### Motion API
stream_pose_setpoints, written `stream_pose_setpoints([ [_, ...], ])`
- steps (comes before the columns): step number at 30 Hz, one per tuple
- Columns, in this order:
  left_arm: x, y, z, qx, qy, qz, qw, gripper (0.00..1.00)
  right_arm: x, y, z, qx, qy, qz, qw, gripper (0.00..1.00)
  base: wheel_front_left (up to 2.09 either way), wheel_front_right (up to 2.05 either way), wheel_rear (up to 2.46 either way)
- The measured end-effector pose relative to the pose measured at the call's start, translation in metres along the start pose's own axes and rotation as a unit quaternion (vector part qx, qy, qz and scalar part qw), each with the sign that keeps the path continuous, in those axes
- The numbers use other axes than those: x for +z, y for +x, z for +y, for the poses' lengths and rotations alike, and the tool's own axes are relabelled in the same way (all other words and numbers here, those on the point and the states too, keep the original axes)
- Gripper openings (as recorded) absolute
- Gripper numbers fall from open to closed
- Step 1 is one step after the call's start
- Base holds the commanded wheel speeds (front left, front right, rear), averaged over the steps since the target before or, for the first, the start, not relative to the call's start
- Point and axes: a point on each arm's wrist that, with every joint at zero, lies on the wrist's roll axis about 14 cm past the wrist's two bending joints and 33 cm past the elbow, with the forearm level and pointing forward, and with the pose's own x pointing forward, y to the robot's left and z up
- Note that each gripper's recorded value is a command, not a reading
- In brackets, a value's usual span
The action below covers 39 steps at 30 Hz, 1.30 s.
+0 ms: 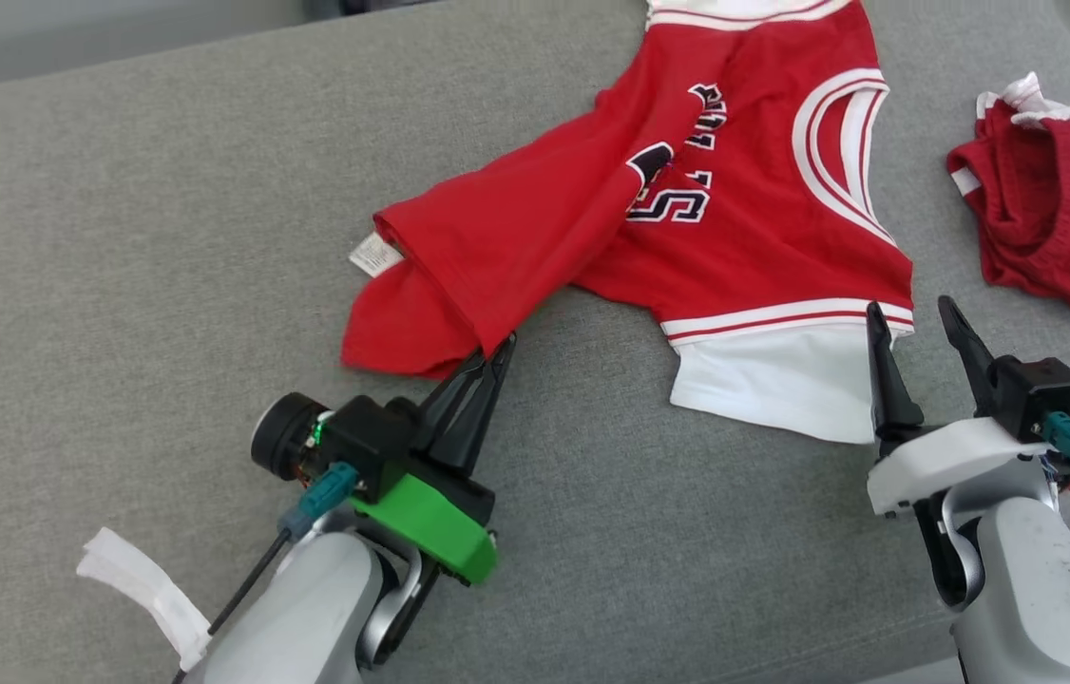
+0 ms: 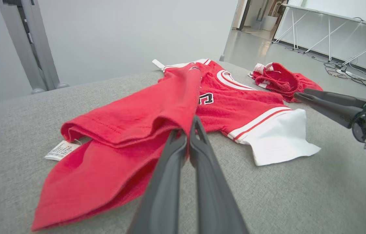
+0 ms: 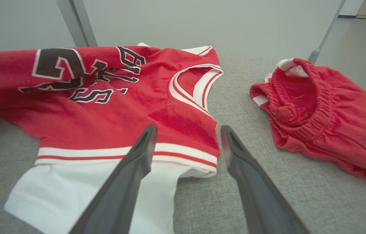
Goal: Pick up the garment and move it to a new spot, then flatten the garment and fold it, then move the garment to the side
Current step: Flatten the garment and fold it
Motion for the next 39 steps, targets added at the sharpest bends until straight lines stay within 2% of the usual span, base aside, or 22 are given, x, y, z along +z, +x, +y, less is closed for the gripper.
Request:
stream_pose_setpoints([
  [6, 0.051, -0.014, -0.015, 0.013, 0.012, -0.067, 0.998, 0.00, -0.006, -0.014, 0.013, 0.014, 0.012, 0.012, 1.000, 1.00, 0.00, 0.00, 0.00],
  [13, 0.093, -0.042, -0.002, 0.063, 0.051, -0.119, 0.990, 0.00, 0.008, -0.014, 0.041, 0.052, 0.020, -0.005, 0.998, 1.00, 0.00, 0.00, 0.00],
  [21, 0.072, -0.070, 0.067, 0.157, 0.070, -0.068, 0.983, 0.00, 0.021, -0.001, 0.065, 0.084, 0.019, -0.023, 0.996, 1.00, 0.00, 0.00, 0.00],
  [29, 0.042, -0.073, 0.135, 0.217, 0.073, -0.005, 0.974, 0.00, 0.006, 0.010, 0.059, 0.076, 0.014, -0.008, 0.997, 1.00, 0.00, 0.00, 0.00],
  [30, 0.039, -0.072, 0.139, 0.219, 0.073, 0.000, 0.973, 0.32, 0.005, 0.011, 0.058, 0.075, 0.013, -0.006, 0.997, 1.00, 0.00, 0.00, 0.00],
  [31, 0.035, -0.071, 0.145, 0.223, 0.073, 0.007, 0.972, 0.45, 0.003, 0.012, 0.056, 0.073, 0.012, -0.004, 0.997, 1.00, 0.00, 0.00, 0.00],
  [32, 0.033, -0.069, 0.150, 0.225, 0.076, 0.012, 0.971, 0.91, 0.001, 0.012, 0.055, 0.072, 0.010, -0.002, 0.997, 1.00, 0.00, 0.00, 0.00],
  [33, 0.029, -0.068, 0.155, 0.229, 0.076, 0.019, 0.970, 1.00, -0.001, 0.012, 0.054, 0.071, 0.008, 0.000, 0.997, 1.00, 0.00, 0.00, 0.00],
  [39, 0.032, -0.075, 0.175, 0.264, 0.088, 0.021, 0.960, 1.00, 0.006, 0.012, 0.051, 0.068, 0.009, -0.010, 0.998, 1.00, 0.00, 0.00, 0.00],
])
